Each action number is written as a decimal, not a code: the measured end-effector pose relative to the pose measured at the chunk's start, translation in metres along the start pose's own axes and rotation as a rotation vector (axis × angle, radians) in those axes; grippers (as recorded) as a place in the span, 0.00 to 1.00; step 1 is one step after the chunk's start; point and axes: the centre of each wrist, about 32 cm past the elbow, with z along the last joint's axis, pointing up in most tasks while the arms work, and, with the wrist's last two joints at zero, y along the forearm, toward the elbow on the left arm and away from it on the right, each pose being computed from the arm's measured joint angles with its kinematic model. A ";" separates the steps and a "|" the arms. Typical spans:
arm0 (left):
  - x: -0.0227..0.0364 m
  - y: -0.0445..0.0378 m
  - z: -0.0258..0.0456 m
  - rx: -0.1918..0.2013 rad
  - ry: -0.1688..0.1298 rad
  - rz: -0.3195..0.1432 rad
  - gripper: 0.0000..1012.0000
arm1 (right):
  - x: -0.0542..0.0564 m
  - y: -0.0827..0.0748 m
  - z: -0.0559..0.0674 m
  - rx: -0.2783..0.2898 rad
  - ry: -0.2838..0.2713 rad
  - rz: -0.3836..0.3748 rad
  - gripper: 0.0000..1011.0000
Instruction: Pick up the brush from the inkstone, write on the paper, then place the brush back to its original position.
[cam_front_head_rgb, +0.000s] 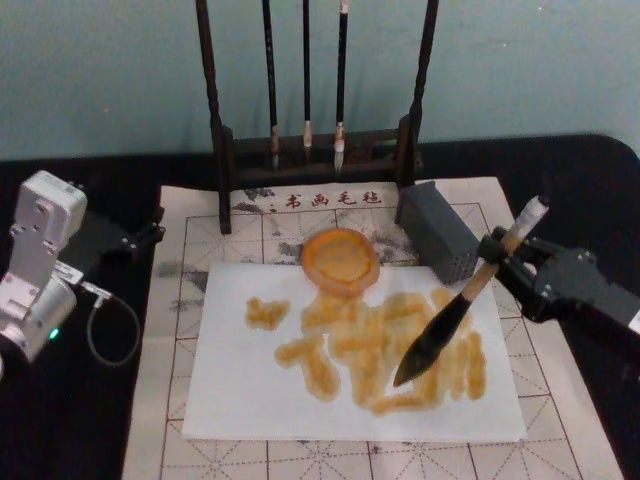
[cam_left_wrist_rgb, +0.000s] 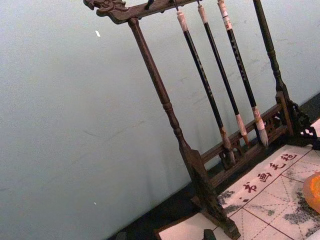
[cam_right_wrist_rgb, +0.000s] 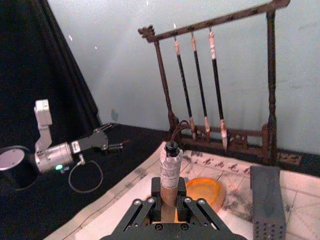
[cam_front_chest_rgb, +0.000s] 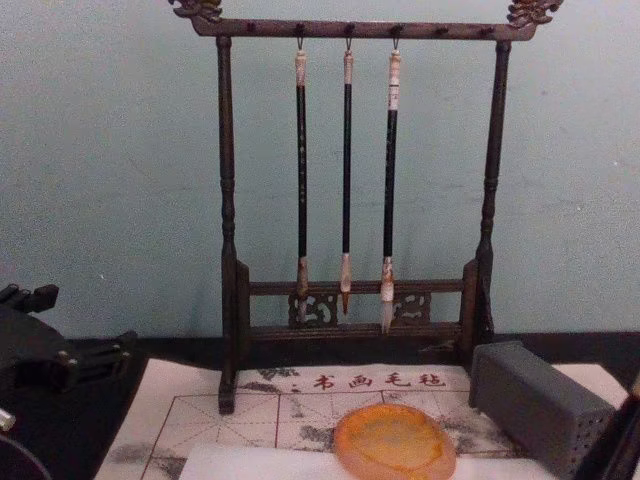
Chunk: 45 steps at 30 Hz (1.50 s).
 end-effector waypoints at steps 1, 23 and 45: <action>0.0000 0.0000 0.0000 0.000 0.000 0.000 0.99 | 0.000 0.000 -0.001 -0.005 0.003 0.002 0.18; 0.0000 0.0000 0.0000 0.000 0.000 0.000 0.99 | 0.001 0.000 -0.016 -0.050 0.046 -0.009 0.18; 0.0000 0.0000 0.0000 0.000 0.000 0.000 0.99 | -0.002 -0.016 -0.002 -0.102 -0.021 -0.023 0.18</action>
